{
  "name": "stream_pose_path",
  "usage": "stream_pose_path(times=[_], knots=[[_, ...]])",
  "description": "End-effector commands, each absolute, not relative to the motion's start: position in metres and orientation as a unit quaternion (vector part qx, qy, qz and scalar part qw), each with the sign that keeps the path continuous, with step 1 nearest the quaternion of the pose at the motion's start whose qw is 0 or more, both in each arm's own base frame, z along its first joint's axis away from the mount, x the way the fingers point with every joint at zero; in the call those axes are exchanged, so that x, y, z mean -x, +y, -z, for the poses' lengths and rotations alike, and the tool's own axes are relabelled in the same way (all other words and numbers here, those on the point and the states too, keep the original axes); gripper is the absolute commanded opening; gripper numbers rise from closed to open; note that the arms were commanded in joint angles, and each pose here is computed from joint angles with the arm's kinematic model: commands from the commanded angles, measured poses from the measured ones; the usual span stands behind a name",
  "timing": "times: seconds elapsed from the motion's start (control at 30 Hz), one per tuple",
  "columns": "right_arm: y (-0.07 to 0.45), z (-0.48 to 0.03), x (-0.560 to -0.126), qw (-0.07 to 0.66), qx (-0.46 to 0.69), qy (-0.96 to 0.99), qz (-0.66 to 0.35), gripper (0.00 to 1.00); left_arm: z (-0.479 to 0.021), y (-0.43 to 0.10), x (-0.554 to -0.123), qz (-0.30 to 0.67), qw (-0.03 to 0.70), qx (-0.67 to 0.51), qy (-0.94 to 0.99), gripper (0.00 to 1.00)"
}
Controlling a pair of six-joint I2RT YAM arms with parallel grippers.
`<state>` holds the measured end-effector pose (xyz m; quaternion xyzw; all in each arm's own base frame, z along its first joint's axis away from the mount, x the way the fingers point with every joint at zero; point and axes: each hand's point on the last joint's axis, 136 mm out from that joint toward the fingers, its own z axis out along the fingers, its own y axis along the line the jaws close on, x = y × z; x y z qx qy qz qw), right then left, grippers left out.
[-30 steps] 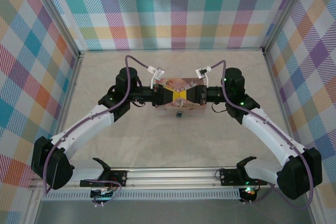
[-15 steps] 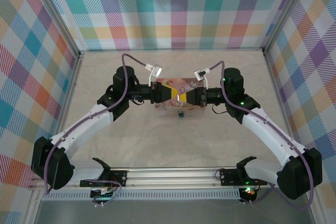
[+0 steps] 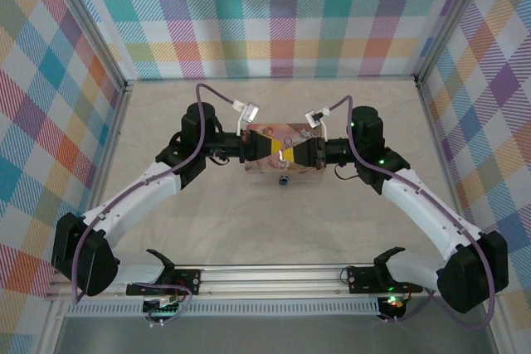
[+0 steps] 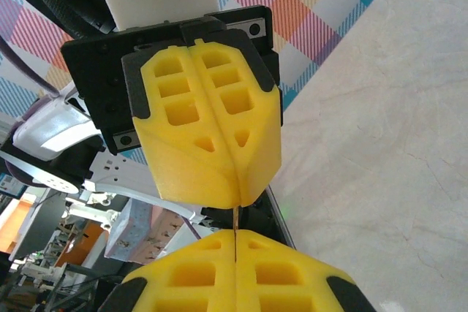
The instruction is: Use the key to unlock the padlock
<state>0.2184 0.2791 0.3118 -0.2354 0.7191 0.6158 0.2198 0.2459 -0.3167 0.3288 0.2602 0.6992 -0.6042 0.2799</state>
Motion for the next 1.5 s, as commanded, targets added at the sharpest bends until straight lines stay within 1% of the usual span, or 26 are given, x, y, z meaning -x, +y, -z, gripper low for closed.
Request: stream_pose_path(times=[0.0, 0.03, 0.07, 0.13, 0.2, 0.27, 0.33, 0.43, 0.53, 0.63, 0.7, 0.8, 0.87, 0.97, 1.03, 1.07, 1.23, 1.3, 1.47], knots=[[0.281, -0.328, -0.218, 0.240, 0.254, 0.705, -0.617, 0.00, -0.342, -0.319, -0.244, 0.609, 0.290, -0.274, 0.685, 0.00], [0.281, -0.328, -0.219, 0.240, 0.252, 0.706, -0.617, 0.07, -0.342, -0.319, -0.245, 0.608, 0.293, -0.270, 0.686, 0.00], [0.280, -0.329, -0.222, 0.244, 0.247, 0.709, -0.613, 0.18, -0.341, -0.318, -0.247, 0.605, 0.297, -0.264, 0.690, 0.00], [0.278, -0.328, -0.227, 0.252, 0.237, 0.715, -0.608, 0.23, -0.339, -0.317, -0.252, 0.599, 0.303, -0.253, 0.697, 0.00], [0.272, -0.328, -0.235, 0.264, 0.216, 0.722, -0.602, 0.34, -0.335, -0.315, -0.260, 0.590, 0.313, -0.233, 0.707, 0.00], [0.266, -0.328, -0.243, 0.280, 0.194, 0.727, -0.596, 0.42, -0.331, -0.312, -0.268, 0.580, 0.325, -0.210, 0.717, 0.00], [0.260, -0.327, -0.248, 0.296, 0.176, 0.733, -0.586, 0.44, -0.328, -0.309, -0.276, 0.575, 0.337, -0.185, 0.722, 0.00], [0.252, -0.324, -0.259, 0.322, 0.138, 0.748, -0.564, 0.54, -0.320, -0.303, -0.289, 0.560, 0.355, -0.143, 0.734, 0.00], [0.240, -0.323, -0.273, 0.353, 0.096, 0.762, -0.534, 0.58, -0.314, -0.295, -0.302, 0.545, 0.376, -0.099, 0.743, 0.00], [0.227, -0.319, -0.288, 0.377, 0.050, 0.772, -0.510, 0.64, -0.311, -0.291, -0.309, 0.549, 0.383, -0.069, 0.739, 0.00], [0.219, -0.314, -0.298, 0.394, 0.019, 0.774, -0.496, 0.65, -0.311, -0.290, -0.312, 0.556, 0.387, -0.052, 0.734, 0.00], [0.206, -0.299, -0.310, 0.420, -0.033, 0.767, -0.484, 0.72, -0.315, -0.289, -0.312, 0.564, 0.401, -0.032, 0.721, 0.00], [0.207, -0.296, -0.310, 0.424, -0.030, 0.760, -0.492, 0.73, -0.319, -0.293, -0.308, 0.570, 0.406, -0.035, 0.714, 0.00], [0.221, -0.295, -0.303, 0.384, -0.002, 0.769, -0.510, 0.72, -0.324, -0.302, -0.301, 0.580, 0.405, -0.043, 0.705, 0.00], [0.235, -0.303, -0.295, 0.368, 0.035, 0.747, -0.553, 0.64, -0.329, -0.308, -0.297, 0.590, 0.405, -0.048, 0.697, 0.00], [0.239, -0.309, -0.292, 0.374, 0.046, 0.723, -0.579, 0.61, -0.331, -0.310, -0.296, 0.594, 0.405, -0.048, 0.694, 0.00], [0.242, -0.316, -0.285, 0.376, 0.054, 0.689, -0.617, 0.56, -0.335, -0.316, -0.290, 0.607, 0.405, -0.048, 0.682, 0.00], [0.245, -0.318, -0.282, 0.368, 0.063, 0.686, -0.624, 0.52, -0.336, -0.318, -0.288, 0.609, 0.405, -0.050, 0.680, 0.00], [0.253, -0.321, -0.273, 0.359, 0.088, 0.681, -0.632, 0.50, -0.337, -0.324, -0.287, 0.612, 0.402, -0.055, 0.679, 0.00]])
